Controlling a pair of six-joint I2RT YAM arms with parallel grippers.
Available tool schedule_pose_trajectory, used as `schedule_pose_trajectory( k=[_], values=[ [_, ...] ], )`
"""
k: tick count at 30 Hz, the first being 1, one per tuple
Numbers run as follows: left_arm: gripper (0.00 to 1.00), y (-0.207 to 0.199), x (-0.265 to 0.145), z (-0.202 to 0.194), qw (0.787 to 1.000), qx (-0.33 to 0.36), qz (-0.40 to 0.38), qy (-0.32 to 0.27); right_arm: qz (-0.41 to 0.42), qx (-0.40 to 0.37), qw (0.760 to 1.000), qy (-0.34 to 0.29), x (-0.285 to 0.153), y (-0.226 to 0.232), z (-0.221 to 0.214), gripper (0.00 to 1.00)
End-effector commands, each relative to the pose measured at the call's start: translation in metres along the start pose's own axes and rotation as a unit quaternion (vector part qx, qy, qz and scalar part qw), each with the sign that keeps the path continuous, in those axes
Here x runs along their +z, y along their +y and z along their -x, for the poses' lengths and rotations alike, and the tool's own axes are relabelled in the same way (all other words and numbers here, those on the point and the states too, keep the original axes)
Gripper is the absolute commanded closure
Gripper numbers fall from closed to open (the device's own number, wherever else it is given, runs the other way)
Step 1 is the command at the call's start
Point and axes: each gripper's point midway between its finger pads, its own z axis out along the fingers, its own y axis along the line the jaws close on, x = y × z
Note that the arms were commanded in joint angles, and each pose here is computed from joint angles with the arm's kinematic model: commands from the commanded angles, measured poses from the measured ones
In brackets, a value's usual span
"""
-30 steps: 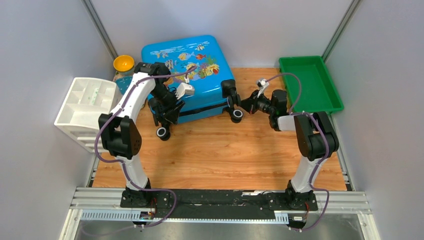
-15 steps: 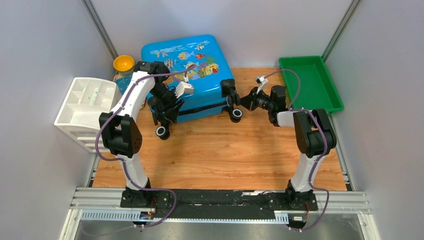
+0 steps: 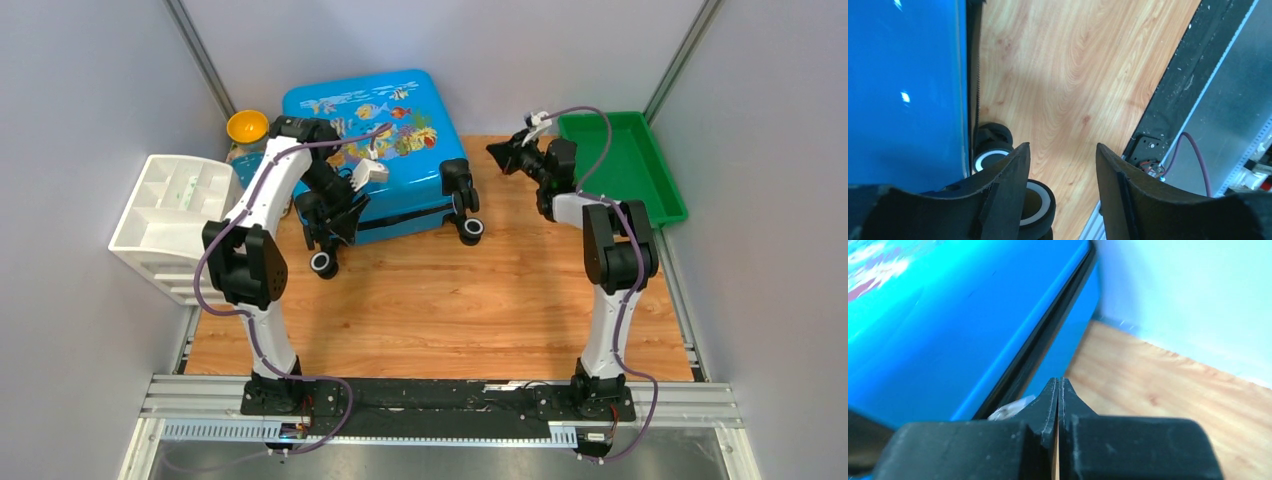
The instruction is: Open, take out, and arrange the luggage
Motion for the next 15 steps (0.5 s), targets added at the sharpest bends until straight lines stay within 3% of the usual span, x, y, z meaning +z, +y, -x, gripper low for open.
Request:
schedule_pose_trajectory(
  k=[1,7,8,9,14,15],
  values=[
    [0.35,0.158,0.005,0.008,0.980,0.013,0.196,-0.021,-0.033,-0.029,0.995,-0.091,0.016,-0.024,0.054,1.00],
    [0.24,0.126,-0.006,0.039,0.981,0.001,0.164,-0.108,0.022,0.000,0.998,-0.057,0.021,0.002,0.042,1.00],
    [0.22,0.118,-0.009,0.047,0.980,0.005,0.153,-0.129,0.021,0.012,0.999,-0.042,0.018,0.002,0.039,0.95],
    [0.21,0.112,-0.022,0.058,0.974,0.004,0.164,-0.154,0.021,0.014,0.999,-0.038,0.015,0.002,0.041,0.79],
    [0.18,0.074,-0.065,0.096,0.952,0.018,0.168,-0.256,-0.008,0.022,1.000,0.003,-0.012,-0.005,0.074,0.39],
    [0.18,0.066,-0.087,0.108,0.938,0.026,0.191,-0.289,-0.013,0.036,0.999,0.030,-0.019,-0.002,0.078,0.28]
  ],
)
